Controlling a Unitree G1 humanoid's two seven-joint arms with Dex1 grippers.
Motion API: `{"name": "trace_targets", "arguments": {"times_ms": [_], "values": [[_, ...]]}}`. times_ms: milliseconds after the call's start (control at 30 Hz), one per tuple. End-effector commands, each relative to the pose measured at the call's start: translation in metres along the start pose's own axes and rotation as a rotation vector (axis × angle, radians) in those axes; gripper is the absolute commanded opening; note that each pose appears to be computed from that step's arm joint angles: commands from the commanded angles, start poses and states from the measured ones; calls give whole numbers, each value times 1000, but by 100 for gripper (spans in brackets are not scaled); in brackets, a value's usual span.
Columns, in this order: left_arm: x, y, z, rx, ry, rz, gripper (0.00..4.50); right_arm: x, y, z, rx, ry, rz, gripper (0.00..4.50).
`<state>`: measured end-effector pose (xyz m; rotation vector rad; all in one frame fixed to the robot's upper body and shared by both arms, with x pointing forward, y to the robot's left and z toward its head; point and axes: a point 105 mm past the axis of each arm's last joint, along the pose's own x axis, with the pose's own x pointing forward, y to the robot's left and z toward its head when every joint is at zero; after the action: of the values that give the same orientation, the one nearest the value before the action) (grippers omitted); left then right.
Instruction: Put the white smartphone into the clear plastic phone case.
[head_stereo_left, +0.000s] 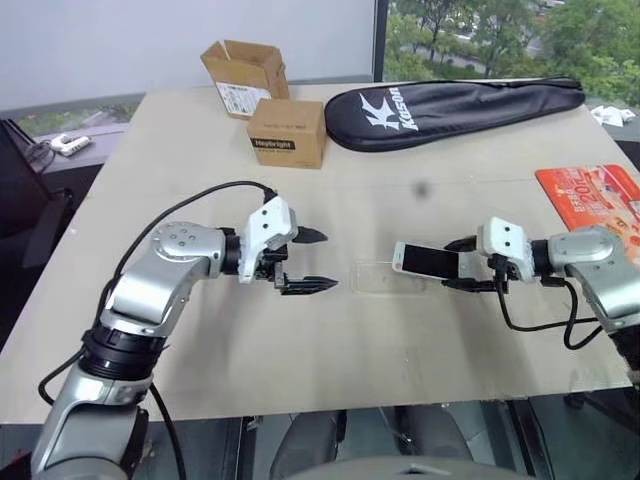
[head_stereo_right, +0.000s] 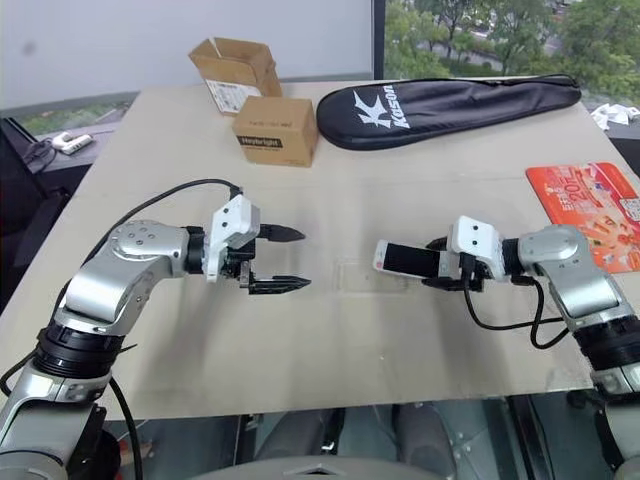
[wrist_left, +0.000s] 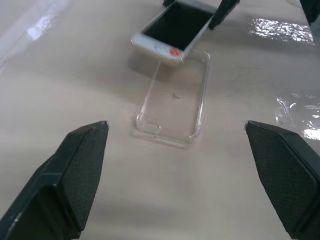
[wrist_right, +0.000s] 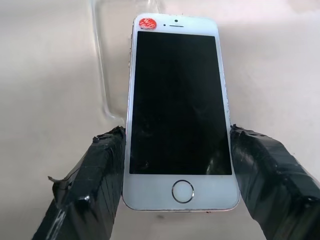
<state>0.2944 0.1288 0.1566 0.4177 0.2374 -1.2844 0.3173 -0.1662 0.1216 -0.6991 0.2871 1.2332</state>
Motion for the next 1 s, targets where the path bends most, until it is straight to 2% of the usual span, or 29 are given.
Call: {"name": "trace_targets", "arguments": {"times_ms": [33, 67, 133, 167, 200, 233, 333, 533, 1000], "values": [[-1, 1, 12, 8, -60, -20, 365, 0, -7, 5, -107, 22, 74, 280], [2, 1, 12, 15, -64, -29, 303, 0, -9, 5, -119, 24, 86, 280], [9, 3, 15, 21, -88, -44, 233, 1, -13, 5, -133, 27, 109, 280], [14, 5, 17, 25, -103, -51, 216, 2, -14, 6, -137, 24, 122, 280], [22, 6, 18, 33, -117, -65, 155, 2, -14, 6, -139, 31, 133, 280], [30, 6, 20, 45, -126, -82, 131, 2, -14, 6, -144, 38, 147, 280], [51, 6, 25, 72, -160, -124, 9, 4, -13, 8, -159, 39, 178, 280], [79, 6, 23, 154, -138, -165, 9, 6, -9, 11, -185, 88, 203, 280], [96, -8, 6, 177, -98, -210, 9, 8, 3, 27, -250, 190, 178, 280]]}}
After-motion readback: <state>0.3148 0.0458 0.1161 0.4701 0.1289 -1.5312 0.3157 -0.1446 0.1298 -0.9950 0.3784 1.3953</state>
